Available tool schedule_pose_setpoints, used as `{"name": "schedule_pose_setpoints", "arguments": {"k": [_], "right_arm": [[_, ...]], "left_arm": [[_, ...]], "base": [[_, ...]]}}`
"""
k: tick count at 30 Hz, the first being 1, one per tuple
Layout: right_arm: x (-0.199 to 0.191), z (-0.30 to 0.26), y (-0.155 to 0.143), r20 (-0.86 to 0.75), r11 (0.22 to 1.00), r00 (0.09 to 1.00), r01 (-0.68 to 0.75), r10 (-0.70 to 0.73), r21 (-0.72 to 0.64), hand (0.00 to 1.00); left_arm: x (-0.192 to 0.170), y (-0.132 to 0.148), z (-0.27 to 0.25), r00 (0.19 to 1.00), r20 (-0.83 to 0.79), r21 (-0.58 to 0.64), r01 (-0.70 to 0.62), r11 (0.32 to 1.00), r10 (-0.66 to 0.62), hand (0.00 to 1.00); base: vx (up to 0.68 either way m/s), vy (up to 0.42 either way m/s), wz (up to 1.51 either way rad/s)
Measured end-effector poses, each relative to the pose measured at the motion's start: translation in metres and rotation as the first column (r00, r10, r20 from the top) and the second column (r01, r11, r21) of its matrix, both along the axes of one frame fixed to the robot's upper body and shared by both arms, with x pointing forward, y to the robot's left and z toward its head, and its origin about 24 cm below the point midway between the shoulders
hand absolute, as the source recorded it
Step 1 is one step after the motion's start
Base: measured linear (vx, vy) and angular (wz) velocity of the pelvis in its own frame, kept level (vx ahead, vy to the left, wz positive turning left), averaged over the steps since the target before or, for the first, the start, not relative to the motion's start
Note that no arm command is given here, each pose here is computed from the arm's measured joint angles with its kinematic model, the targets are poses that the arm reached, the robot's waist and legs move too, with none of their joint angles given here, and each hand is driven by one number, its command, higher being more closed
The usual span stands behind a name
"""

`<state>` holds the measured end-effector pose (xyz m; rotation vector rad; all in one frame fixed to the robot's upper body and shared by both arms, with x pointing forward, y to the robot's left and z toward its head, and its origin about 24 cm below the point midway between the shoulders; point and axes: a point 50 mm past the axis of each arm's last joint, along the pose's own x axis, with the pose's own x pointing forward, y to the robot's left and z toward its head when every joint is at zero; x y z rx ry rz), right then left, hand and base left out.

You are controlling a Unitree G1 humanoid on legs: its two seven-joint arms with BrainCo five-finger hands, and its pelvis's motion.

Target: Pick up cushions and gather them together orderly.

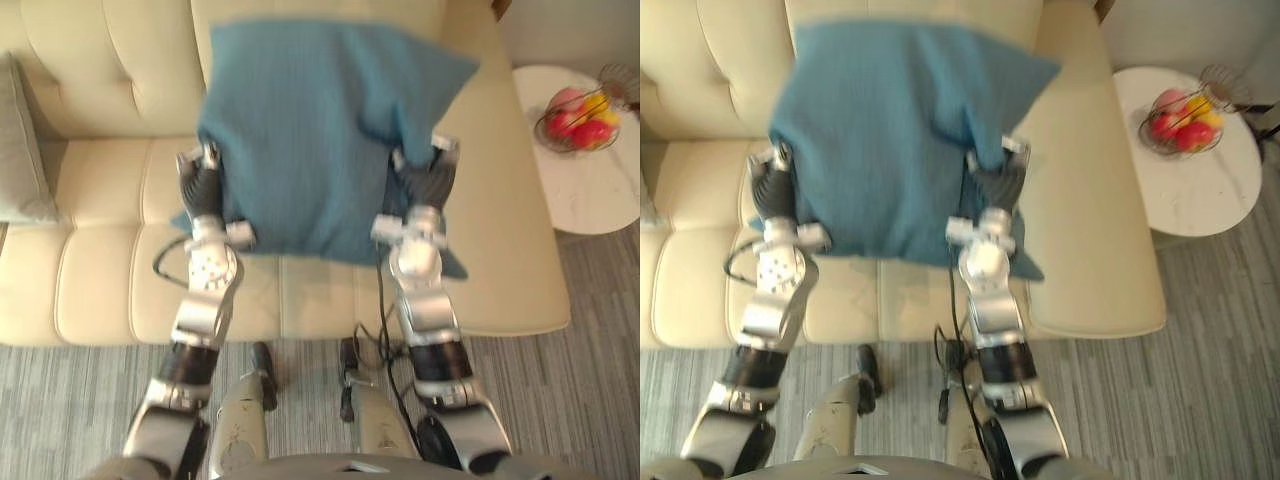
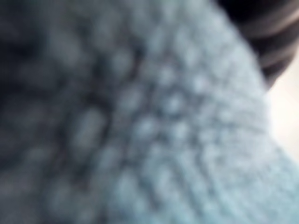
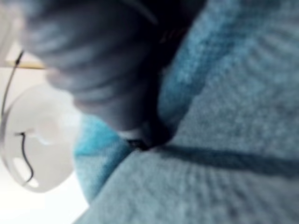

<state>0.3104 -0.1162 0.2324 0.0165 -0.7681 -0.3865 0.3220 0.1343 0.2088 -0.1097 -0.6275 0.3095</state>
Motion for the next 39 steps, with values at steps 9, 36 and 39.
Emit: {"name": "schedule_pose_setpoints", "arguments": {"k": [9, 36, 39], "right_arm": [[0.006, 0.134, -0.002, 0.295, 0.975, 0.943, 0.1, -0.156, 0.196, 0.0], [0.045, 0.137, -0.04, 0.13, 0.996, 0.992, -0.017, 0.006, 0.086, 0.0], [0.041, 0.097, -0.074, 0.06, 0.995, 0.996, 0.067, -0.072, 0.079, 0.0]], "left_arm": [[0.014, -0.007, 0.151, 0.93, 0.351, 0.002, -0.119, 0.993, 0.111, 0.0], [0.067, 0.07, 0.073, 0.991, -0.063, -0.106, -0.126, 0.986, 0.119, 0.0], [0.058, 0.091, 0.028, 0.98, -0.148, -0.134, -0.156, 0.979, 0.136, 0.0]], "base": [[-0.07, -0.007, 0.27], [0.04, 0.001, 0.04], [-0.06, -0.074, -0.03]]}}
